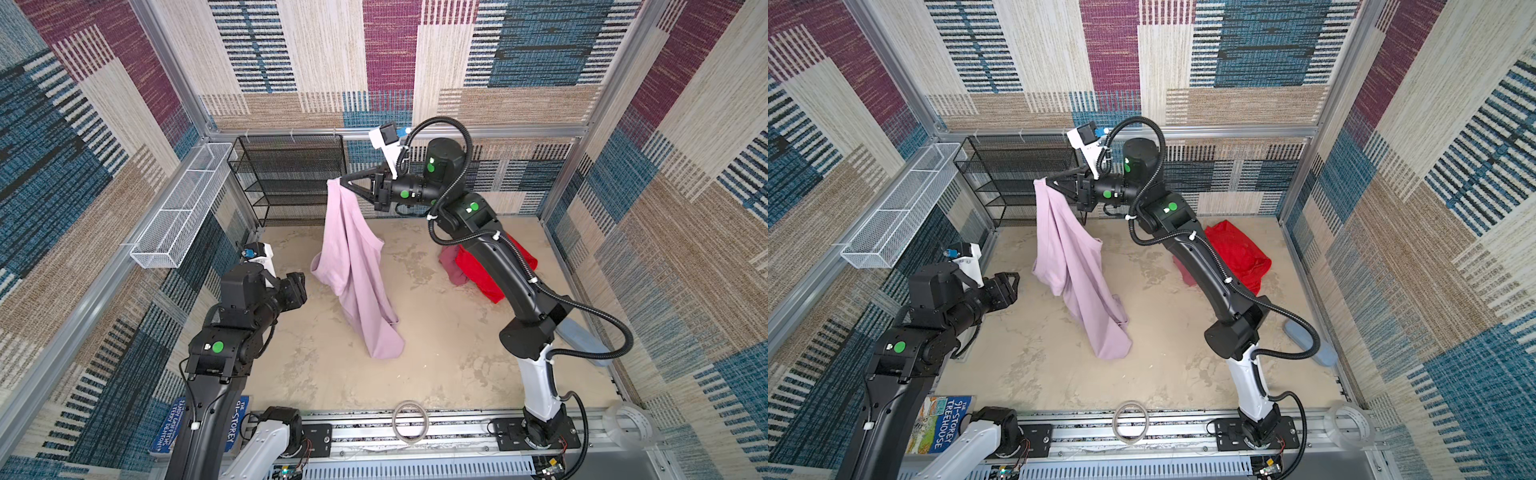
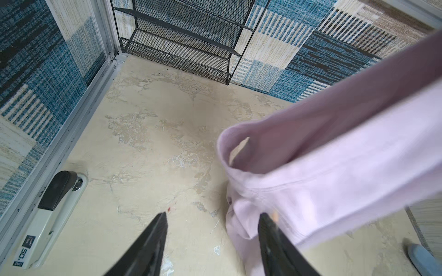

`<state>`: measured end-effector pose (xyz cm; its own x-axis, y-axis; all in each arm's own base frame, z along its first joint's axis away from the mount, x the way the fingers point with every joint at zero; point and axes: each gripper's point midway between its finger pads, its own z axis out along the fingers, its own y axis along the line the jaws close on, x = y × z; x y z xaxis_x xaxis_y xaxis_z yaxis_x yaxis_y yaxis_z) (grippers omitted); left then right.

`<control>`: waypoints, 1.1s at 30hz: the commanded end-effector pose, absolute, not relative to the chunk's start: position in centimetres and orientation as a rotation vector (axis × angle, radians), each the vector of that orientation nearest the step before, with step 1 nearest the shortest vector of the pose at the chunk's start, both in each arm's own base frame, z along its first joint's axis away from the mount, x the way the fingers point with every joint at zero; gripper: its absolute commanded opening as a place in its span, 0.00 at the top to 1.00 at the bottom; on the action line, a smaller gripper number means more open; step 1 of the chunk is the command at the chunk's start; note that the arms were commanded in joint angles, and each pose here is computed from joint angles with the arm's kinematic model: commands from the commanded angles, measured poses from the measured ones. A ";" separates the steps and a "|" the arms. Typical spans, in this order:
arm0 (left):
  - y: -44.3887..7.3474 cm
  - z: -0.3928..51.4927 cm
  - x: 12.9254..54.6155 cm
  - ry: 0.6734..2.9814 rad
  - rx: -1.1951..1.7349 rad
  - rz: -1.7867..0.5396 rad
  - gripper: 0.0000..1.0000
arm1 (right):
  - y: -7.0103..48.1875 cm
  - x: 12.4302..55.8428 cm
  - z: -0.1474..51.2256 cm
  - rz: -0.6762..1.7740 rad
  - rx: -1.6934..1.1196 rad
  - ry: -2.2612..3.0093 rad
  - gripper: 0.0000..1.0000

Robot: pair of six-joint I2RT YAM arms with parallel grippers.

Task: Pick out a specific cloth from the pile
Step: 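Carry the lavender cloth toward the left arm and drop it on the floor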

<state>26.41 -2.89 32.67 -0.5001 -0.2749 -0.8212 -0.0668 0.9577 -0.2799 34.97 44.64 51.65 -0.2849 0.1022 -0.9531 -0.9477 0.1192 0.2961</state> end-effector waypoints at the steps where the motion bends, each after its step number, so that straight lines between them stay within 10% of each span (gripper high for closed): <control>1: -2.4 32.3 25.4 2.114 -0.226 -0.218 0.36 | 46.2 36.1 51.4 1.367 -0.857 1.378 1.00; 15: -2.2 32.1 24.2 2.117 -0.236 -0.211 0.35 | 56.8 39.3 34.0 1.386 -0.912 1.586 0.98; 22: -2.7 30.6 24.6 2.152 -0.206 -0.231 0.35 | 58.1 40.8 28.0 1.286 -0.855 1.717 0.33; 33: -7.1 25.7 26.0 2.272 -0.061 -0.447 0.35 | 48.6 41.2 29.2 1.136 -0.645 1.710 0.28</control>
<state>25.46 -5.49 26.06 -0.6692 -0.2153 -0.7112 0.0193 0.9518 -0.3062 39.95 51.82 22.85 -0.5116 -0.1140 -0.8516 -0.8064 0.4059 0.4301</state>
